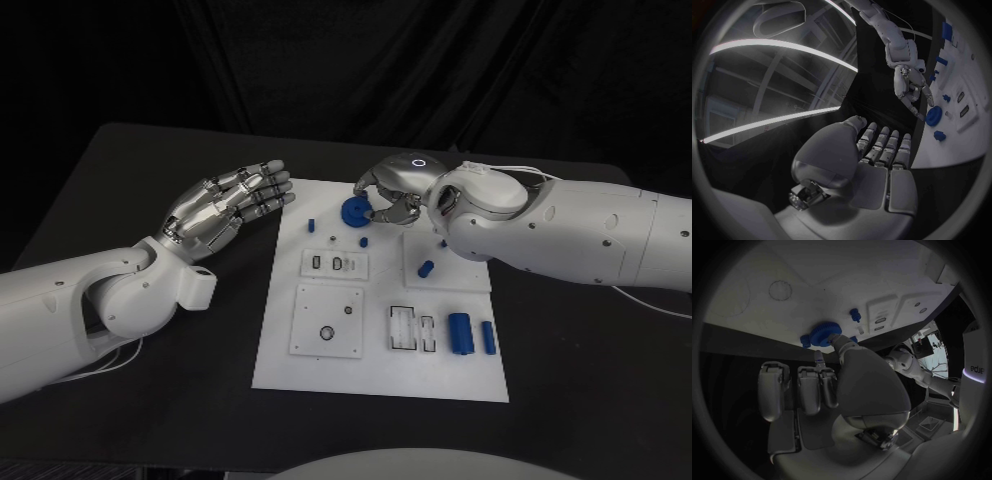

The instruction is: Assemble the parts on the task board

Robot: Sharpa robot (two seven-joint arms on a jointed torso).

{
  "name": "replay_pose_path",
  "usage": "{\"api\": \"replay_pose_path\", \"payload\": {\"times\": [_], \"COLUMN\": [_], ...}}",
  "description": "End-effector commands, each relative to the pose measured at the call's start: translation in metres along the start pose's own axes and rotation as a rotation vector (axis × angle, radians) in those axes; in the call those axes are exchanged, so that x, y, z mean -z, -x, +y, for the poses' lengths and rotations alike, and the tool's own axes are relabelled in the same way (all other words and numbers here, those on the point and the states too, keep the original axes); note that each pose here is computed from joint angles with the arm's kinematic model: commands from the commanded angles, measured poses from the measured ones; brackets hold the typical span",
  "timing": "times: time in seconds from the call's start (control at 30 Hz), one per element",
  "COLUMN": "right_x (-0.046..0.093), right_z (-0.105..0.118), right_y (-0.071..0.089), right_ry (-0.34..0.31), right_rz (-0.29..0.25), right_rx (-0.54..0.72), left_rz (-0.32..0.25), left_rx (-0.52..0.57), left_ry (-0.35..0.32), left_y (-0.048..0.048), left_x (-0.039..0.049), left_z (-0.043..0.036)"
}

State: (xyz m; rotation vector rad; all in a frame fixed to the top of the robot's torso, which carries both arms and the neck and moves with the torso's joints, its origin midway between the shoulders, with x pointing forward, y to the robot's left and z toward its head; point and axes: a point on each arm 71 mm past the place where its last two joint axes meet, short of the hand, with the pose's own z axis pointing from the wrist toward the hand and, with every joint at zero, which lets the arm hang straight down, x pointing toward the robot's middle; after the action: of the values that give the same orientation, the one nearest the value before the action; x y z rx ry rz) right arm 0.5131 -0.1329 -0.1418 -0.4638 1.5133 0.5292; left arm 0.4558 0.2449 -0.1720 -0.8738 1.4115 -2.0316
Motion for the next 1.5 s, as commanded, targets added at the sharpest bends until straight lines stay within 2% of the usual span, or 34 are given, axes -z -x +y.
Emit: {"api": "replay_pose_path", "payload": {"times": [0.03, 0.2, 0.57, 1.0, 1.3, 1.5], "right_x": [0.001, 0.004, 0.004, 0.005, 0.009, 0.021], "right_z": [-0.001, -0.005, -0.007, -0.006, -0.012, -0.026], "right_y": [-0.001, 0.000, -0.006, -0.013, -0.013, -0.010], "right_ry": [-0.001, -0.008, -0.014, -0.008, -0.021, -0.053], "right_rz": [0.001, -0.008, 0.063, 0.085, 0.060, 0.032], "right_rx": [-0.004, -0.019, -0.019, -0.024, -0.030, -0.033], "left_rz": [0.012, 0.010, 0.012, 0.013, 0.010, 0.005], "left_rx": [0.013, 0.012, 0.013, 0.014, 0.013, 0.010], "left_ry": [-0.101, -0.099, -0.097, -0.095, -0.094, -0.093], "left_y": [-0.0013, -0.0004, -0.0006, -0.0006, 0.0001, 0.0012], "left_x": [0.0002, 0.0009, 0.0002, -0.0003, 0.0013, 0.0033], "left_z": [-0.0065, -0.0067, -0.0061, -0.0056, -0.0063, -0.0073]}}
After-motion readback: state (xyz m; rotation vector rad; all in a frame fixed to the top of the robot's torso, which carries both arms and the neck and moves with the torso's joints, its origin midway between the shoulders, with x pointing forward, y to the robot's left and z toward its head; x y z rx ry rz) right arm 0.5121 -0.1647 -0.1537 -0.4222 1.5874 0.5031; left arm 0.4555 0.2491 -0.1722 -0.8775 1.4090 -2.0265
